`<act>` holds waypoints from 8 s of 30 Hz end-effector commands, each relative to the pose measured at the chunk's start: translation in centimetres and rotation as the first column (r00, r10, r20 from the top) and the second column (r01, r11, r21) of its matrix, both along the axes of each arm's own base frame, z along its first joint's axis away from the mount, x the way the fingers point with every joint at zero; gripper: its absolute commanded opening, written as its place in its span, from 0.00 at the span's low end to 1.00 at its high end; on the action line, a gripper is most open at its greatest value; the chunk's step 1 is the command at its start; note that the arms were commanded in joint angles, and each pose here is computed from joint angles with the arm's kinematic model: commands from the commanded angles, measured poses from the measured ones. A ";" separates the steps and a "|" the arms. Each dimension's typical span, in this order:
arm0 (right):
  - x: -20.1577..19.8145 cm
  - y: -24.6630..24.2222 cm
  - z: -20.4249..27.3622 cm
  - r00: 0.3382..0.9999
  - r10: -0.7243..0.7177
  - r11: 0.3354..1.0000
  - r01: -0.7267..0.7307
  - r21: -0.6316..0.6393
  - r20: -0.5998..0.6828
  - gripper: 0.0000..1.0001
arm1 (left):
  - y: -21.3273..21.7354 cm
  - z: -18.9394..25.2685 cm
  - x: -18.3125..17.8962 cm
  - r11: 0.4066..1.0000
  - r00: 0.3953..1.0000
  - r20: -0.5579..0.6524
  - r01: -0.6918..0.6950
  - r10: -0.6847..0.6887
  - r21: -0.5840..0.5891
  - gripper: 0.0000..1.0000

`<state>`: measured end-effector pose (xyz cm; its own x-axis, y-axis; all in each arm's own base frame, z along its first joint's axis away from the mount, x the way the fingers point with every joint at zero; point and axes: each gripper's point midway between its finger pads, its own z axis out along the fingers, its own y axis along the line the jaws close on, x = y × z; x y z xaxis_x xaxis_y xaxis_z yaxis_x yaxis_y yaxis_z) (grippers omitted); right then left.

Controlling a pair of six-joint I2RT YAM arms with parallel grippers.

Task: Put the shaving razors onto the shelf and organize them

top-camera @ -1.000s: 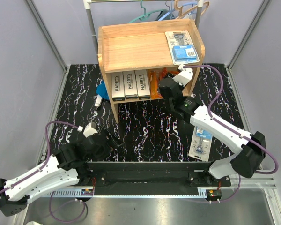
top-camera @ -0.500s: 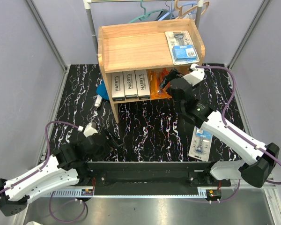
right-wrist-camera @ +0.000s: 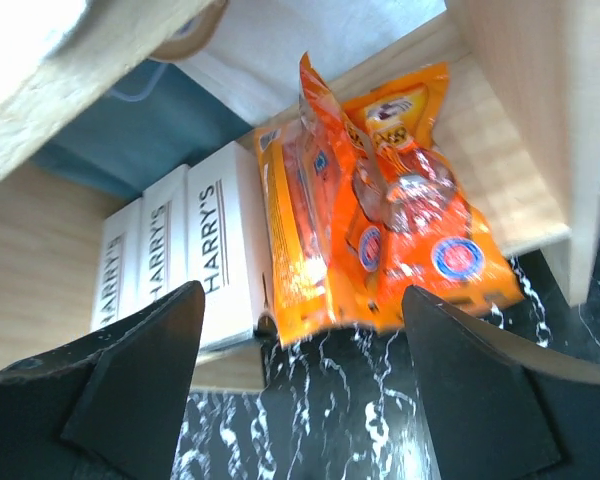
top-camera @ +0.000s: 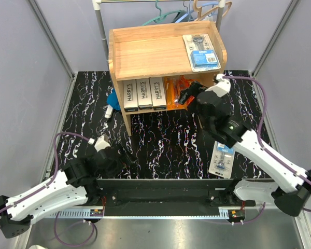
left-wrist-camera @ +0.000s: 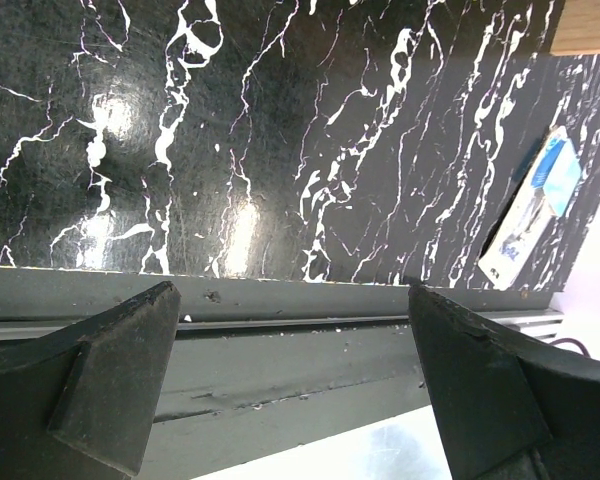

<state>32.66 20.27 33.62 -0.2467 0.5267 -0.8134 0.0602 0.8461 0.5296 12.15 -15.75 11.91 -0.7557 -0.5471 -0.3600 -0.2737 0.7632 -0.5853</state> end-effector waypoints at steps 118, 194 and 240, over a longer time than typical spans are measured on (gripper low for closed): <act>-10.4 -13.8 -28.4 0.615 -0.064 0.983 0.174 0.056 -0.786 0.00 | -5.3 0.7 0.2 0.977 0.980 0.026 0.198 -0.197 -0.076 0.99; -21.1 9.3 -5.4 0.663 0.567 0.820 -0.513 0.255 -0.489 0.00 | -16.1 14.3 4.3 0.851 0.875 0.263 0.468 -0.407 -0.237 0.67; -22.6 7.1 -1.6 0.708 0.695 0.660 -0.556 0.505 -0.128 0.89 | -8.2 24.5 6.7 0.710 0.764 0.641 0.408 0.079 -0.574 0.00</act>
